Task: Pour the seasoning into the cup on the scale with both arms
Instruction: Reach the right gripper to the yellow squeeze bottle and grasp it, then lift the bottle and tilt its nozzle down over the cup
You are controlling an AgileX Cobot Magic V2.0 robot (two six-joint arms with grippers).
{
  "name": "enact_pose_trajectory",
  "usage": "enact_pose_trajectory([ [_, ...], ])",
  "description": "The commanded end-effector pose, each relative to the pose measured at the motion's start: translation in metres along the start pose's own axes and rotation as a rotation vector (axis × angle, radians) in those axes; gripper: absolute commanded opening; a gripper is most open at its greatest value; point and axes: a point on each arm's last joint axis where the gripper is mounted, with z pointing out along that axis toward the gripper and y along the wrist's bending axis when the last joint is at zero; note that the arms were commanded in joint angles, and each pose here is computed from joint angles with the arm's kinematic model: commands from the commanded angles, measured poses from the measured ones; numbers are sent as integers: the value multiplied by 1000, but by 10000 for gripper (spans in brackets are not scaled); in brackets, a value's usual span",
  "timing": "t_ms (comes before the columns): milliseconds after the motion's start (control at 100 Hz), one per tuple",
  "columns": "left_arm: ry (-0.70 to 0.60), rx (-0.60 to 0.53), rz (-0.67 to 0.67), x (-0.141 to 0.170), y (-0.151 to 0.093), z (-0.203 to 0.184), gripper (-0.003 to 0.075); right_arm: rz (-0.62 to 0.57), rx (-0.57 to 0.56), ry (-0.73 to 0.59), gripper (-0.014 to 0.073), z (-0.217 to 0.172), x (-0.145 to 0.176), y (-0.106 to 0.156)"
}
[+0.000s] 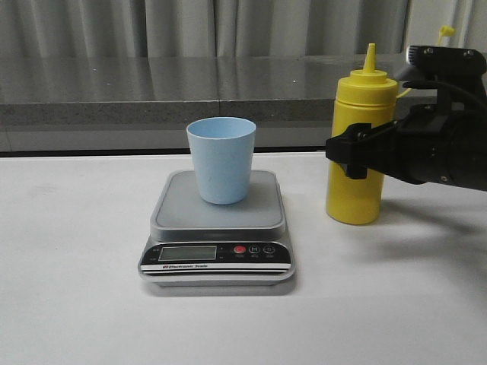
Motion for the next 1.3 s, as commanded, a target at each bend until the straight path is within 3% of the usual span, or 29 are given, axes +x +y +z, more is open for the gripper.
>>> enact_pose_trajectory([
  [0, -95, -16, -18, -15, 1, -1, -20, -2, -26, -172, 646, 6, -26, 3],
  [270, -95, -16, -18, -15, 1, -1, -20, -2, -42, -207, 642, 18, -26, 4],
  [360, -95, -16, -18, -15, 1, -1, -20, -2, -41, -209, 594, 19, -26, 4],
  [430, -95, -16, -18, -15, 1, -1, -20, -2, -41, -208, 501, 19, -26, 4],
  [650, -95, -16, -18, -15, 1, -1, -20, -2, -39, -199, 99, 19, -25, 4],
  [780, -95, -16, -18, -15, 1, -1, -20, -2, -39, -200, -76, 19, -25, 4],
  [910, -95, -16, -18, -15, 1, -1, -20, -5, -34, -184, -58, 17, -30, 5],
  [1050, -95, -16, -18, -15, 1, -1, -20, -39, -3, -77, -58, 18, -42, 5],
  [1290, -95, -16, -18, -15, 1, -1, -20, -285, -59, 22, -58, 26, -77, 13],
])
